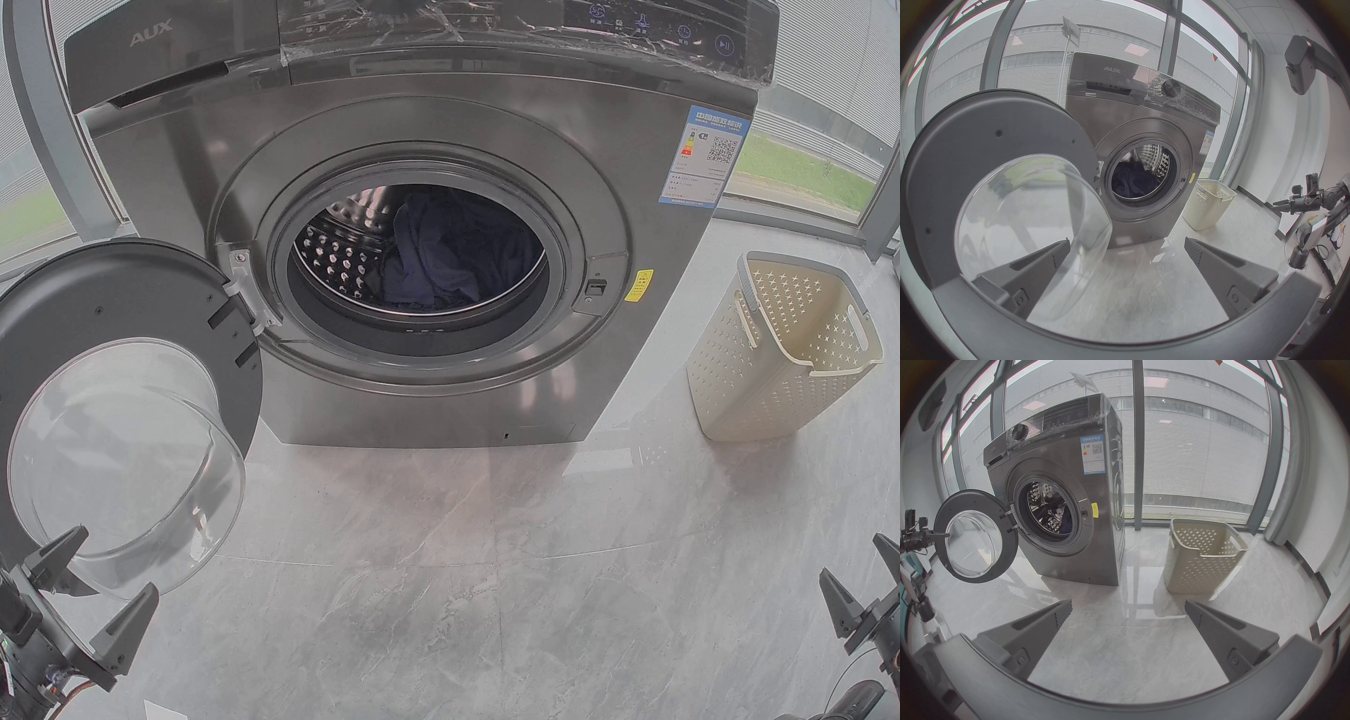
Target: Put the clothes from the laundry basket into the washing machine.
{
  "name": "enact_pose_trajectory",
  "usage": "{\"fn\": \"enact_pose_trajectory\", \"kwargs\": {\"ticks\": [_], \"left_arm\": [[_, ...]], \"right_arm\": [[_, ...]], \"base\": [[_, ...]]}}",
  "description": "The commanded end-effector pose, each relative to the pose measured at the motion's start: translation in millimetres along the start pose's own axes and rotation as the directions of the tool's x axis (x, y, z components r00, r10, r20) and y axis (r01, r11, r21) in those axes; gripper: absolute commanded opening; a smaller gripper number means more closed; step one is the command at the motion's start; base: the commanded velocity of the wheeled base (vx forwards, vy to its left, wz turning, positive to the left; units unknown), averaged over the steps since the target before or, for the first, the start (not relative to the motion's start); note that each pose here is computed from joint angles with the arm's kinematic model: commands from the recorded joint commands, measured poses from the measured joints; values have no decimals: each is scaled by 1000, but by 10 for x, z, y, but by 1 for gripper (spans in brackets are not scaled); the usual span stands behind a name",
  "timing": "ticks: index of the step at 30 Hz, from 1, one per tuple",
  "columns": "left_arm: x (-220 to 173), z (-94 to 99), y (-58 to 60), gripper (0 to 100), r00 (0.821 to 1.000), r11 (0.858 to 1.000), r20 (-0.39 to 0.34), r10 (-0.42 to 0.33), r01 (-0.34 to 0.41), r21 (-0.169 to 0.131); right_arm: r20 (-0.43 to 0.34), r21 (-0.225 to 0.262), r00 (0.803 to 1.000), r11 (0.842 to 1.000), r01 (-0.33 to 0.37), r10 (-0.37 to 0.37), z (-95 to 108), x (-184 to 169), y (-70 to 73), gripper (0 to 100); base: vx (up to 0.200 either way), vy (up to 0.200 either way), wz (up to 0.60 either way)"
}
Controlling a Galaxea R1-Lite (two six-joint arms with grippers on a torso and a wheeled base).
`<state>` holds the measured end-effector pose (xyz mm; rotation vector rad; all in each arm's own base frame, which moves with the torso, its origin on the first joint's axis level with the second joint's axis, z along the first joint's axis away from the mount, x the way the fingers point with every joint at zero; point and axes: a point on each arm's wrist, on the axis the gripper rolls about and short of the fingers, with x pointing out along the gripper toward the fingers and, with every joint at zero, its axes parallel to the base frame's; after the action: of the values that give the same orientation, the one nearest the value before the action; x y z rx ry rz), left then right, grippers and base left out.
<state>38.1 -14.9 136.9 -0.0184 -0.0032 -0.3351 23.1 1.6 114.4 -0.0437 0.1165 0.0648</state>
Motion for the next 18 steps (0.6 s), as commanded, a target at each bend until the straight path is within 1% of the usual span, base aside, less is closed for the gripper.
{"fn": "enact_pose_trajectory", "kwargs": {"ticks": [1,2,3,4,5,6,7,8,10,12,14,17,18], "left_arm": [[-334,-175,27,100,996,999,68,53,-53,-9],[-363,-202,25,100,996,998,67,55,-54,-8],[-410,-248,21,100,996,998,65,58,-57,-7],[-410,-248,21,100,996,998,65,58,-57,-7],[-475,-331,14,100,996,997,50,75,-75,0],[-494,-358,11,100,996,997,46,79,-80,0],[-518,-388,6,100,995,996,44,84,-84,-4],[-534,-412,2,100,995,996,41,89,-88,-8],[-559,-454,-5,100,993,994,34,113,-113,-10],[-561,-481,-5,100,990,990,12,141,-141,-15],[-560,-488,-10,100,985,985,6,173,-173,-15],[-563,-492,-23,100,969,969,12,246,-246,-3],[-566,-494,-25,100,967,967,14,254,-254,-1]], "right_arm": [[141,11,987,997,75,-76,-171,-320,-30,100],[143,13,987,997,76,-77,-181,-327,-30,100],[152,16,985,997,78,-79,-193,-340,-31,100],[152,16,985,997,78,-79,-193,-340,-31,100],[153,17,984,996,87,-89,-256,-349,-29,100],[144,18,985,996,90,-91,-284,-354,-28,100],[115,23,989,996,90,-92,-322,-352,-26,100],[95,37,991,995,91,-94,-340,-351,-26,100],[88,64,991,994,91,-97,-346,-349,-27,100],[73,90,991,991,102,-108,-358,-347,-28,100],[75,87,989,989,123,-130,-361,-351,-26,100],[112,92,973,977,191,-201,-377,-389,-2,100],[119,93,972,977,194,-204,-380,-395,2,100]], "base": [[0,0,0],[0,0,0],[-200,0,0],[-200,0,0],[-200,0,0],[-200,0,0],[-200,0,0],[-200,0,0],[0,0,0],[0,0,0],[0,0,0],[0,0,0],[0,0,0]]}}
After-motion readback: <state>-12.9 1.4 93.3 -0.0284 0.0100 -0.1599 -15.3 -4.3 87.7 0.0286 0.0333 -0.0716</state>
